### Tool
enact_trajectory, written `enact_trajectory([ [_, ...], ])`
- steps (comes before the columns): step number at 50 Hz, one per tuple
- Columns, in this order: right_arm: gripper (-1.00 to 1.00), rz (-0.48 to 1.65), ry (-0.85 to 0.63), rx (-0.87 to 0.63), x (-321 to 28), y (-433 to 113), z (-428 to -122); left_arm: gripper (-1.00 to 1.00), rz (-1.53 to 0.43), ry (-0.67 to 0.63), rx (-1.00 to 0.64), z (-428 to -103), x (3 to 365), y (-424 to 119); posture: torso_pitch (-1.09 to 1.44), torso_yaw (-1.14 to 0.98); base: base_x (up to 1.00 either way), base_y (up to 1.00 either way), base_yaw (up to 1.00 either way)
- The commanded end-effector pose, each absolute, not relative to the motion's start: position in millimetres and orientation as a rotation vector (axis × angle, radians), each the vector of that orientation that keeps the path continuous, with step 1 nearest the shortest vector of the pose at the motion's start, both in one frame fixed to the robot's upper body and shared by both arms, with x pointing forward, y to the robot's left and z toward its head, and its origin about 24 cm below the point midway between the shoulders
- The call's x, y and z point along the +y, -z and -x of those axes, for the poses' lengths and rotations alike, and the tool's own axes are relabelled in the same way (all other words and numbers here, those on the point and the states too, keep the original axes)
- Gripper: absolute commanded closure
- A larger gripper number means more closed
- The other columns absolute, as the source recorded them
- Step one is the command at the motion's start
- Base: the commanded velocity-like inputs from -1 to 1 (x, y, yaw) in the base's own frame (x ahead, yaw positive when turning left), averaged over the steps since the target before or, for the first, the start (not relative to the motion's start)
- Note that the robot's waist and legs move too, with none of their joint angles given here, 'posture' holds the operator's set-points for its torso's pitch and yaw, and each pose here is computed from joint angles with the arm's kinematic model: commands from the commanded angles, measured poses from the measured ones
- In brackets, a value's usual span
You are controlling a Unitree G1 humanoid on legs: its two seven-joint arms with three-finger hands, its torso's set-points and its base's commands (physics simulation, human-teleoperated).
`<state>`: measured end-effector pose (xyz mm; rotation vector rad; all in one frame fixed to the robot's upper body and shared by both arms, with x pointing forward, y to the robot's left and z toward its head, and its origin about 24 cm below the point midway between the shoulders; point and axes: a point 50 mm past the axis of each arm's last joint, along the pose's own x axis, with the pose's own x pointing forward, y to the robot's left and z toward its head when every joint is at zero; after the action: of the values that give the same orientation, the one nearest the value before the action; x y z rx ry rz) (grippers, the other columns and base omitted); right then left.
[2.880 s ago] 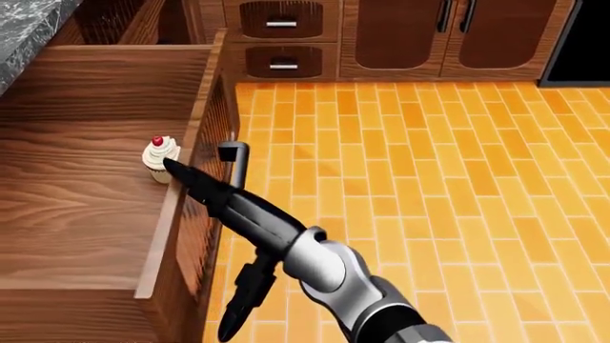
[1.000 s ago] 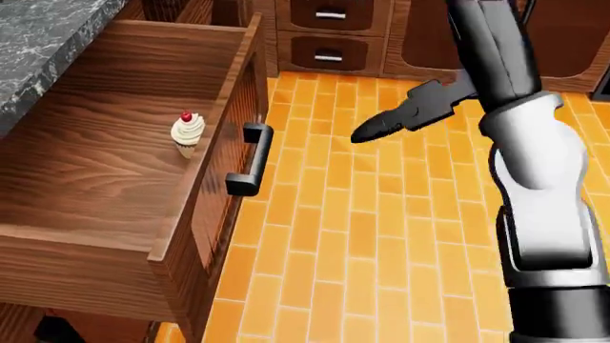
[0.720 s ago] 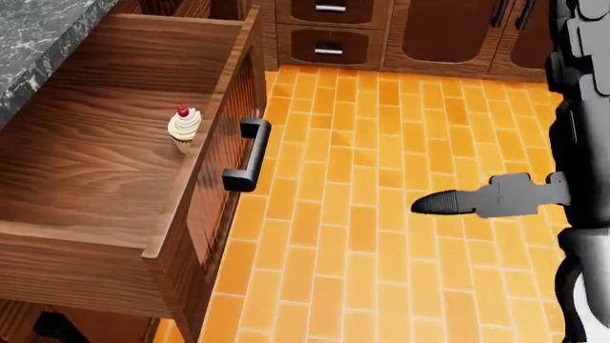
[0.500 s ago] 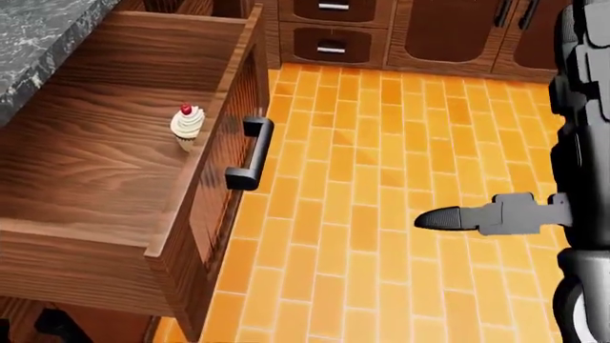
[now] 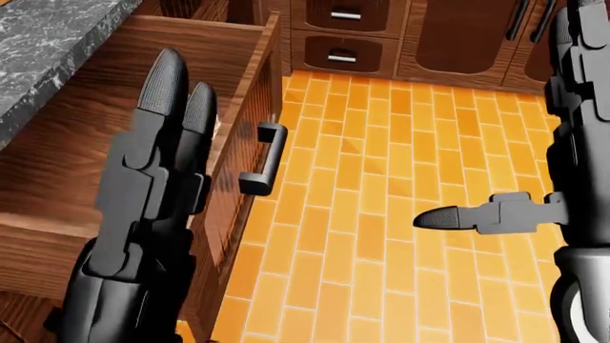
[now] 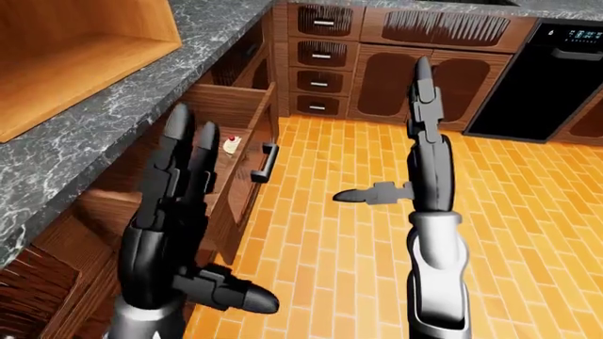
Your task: Close the right drawer.
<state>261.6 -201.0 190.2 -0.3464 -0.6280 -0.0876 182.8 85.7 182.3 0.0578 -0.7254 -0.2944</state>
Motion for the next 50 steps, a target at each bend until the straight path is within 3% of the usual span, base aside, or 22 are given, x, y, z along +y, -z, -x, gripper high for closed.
enact_trajectory([
  [1, -1.00, 0.357, 0.093, -0.706, -199.5, -204.1, -257.2, -1.00, -0.050, 0.306, -0.806, -176.6, 82.3, -193.6, 0.00, 0.00, 0.00, 0.00, 0.00],
  [10, -1.00, 0.362, 0.077, -0.696, -197.8, -200.1, -259.2, -1.00, -0.065, 0.400, -0.774, -191.1, 52.5, -180.9, 0.00, 0.00, 0.00, 0.00, 0.00],
  [19, -1.00, 0.359, 0.072, -0.694, -197.5, -198.7, -260.0, -1.00, -0.050, 0.427, -0.627, -207.8, 30.5, -144.8, 0.00, 0.00, 0.00, 0.00, 0.00],
  [26, -1.00, 0.355, 0.067, -0.690, -196.5, -194.7, -262.6, -1.00, -0.107, 0.214, -0.579, -242.9, 34.7, -121.6, 0.00, 0.00, 0.00, 0.00, 0.00],
  [36, -1.00, 0.355, 0.068, -0.688, -196.3, -194.0, -263.1, -1.00, -0.163, 0.189, -0.450, -252.7, 26.6, -89.0, 0.00, 0.00, 0.00, 0.00, 0.00],
  [42, -1.00, 0.355, 0.070, -0.690, -196.7, -194.4, -262.5, -1.00, -0.177, 0.245, -0.378, -255.3, 20.4, -76.3, 0.00, 0.00, 0.00, 0.00, 0.00],
  [50, -1.00, 0.355, 0.072, -0.689, -197.0, -194.3, -262.4, -1.00, -0.138, 0.187, -0.315, -259.6, 24.4, -62.8, 0.00, 0.00, 0.00, 0.00, 0.00],
])
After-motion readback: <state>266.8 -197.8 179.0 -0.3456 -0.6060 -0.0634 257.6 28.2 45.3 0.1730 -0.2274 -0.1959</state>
